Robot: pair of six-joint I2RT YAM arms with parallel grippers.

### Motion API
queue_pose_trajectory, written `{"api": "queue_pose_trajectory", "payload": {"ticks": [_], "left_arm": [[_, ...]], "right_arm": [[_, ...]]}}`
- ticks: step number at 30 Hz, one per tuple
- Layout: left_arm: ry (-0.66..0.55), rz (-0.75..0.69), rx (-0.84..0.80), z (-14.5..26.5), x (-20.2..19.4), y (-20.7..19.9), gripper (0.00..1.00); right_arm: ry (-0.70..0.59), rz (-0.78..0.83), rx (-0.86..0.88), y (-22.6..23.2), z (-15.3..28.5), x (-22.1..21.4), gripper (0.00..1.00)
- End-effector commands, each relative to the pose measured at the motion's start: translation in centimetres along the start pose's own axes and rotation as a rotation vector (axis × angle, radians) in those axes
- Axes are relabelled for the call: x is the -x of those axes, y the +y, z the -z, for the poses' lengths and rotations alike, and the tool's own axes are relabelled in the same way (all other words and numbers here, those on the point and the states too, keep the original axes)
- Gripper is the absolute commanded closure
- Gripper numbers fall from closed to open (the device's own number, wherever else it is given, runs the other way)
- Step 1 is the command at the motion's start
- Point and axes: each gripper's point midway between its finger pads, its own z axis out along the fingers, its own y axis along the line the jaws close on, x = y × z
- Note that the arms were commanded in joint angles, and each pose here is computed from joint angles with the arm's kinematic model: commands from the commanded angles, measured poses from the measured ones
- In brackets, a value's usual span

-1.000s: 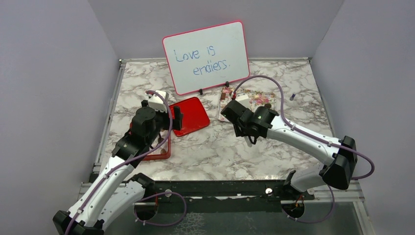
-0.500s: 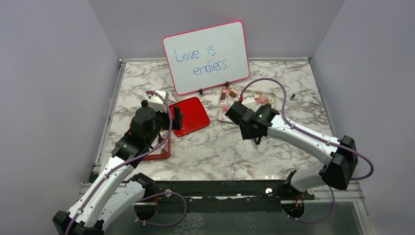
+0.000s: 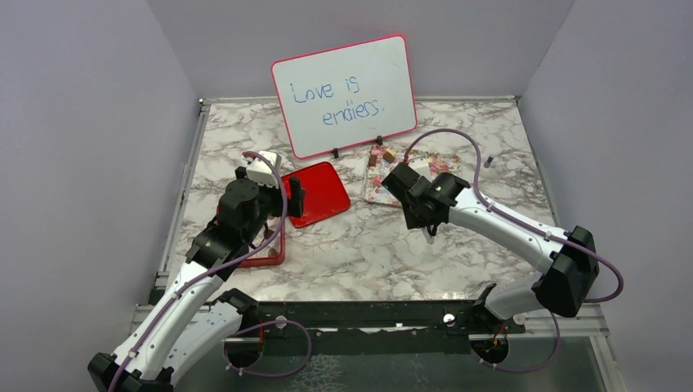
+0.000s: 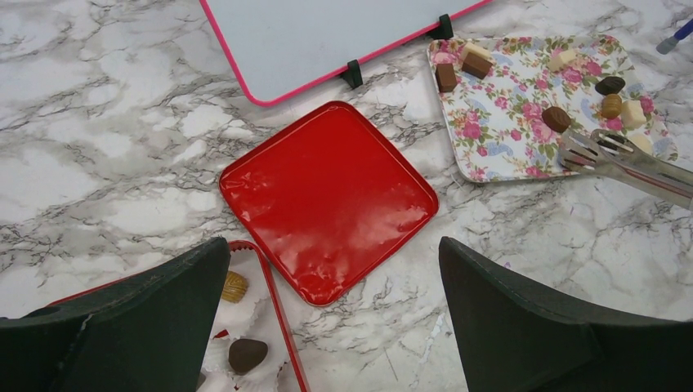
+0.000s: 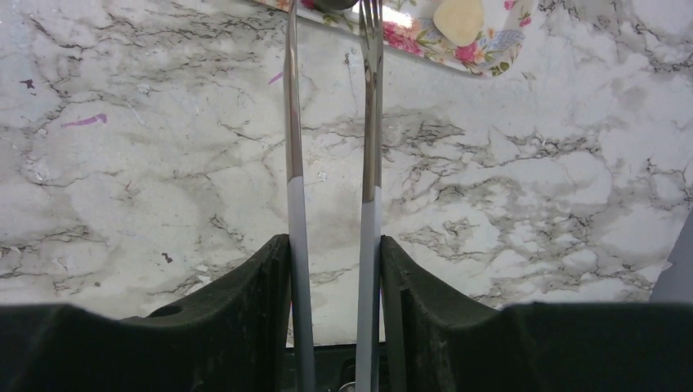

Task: Pack the chocolate

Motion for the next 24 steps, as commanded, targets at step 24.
{"api": "queue_pose_trajectory", "payload": {"ticks": [24], "left_arm": [[-0.028,0.002,0.006,0.0,0.8,0.0,0.01]], "right_arm": [[0.006,0.050,0.034,0.6,-2.0,0.8,0.60]]}}
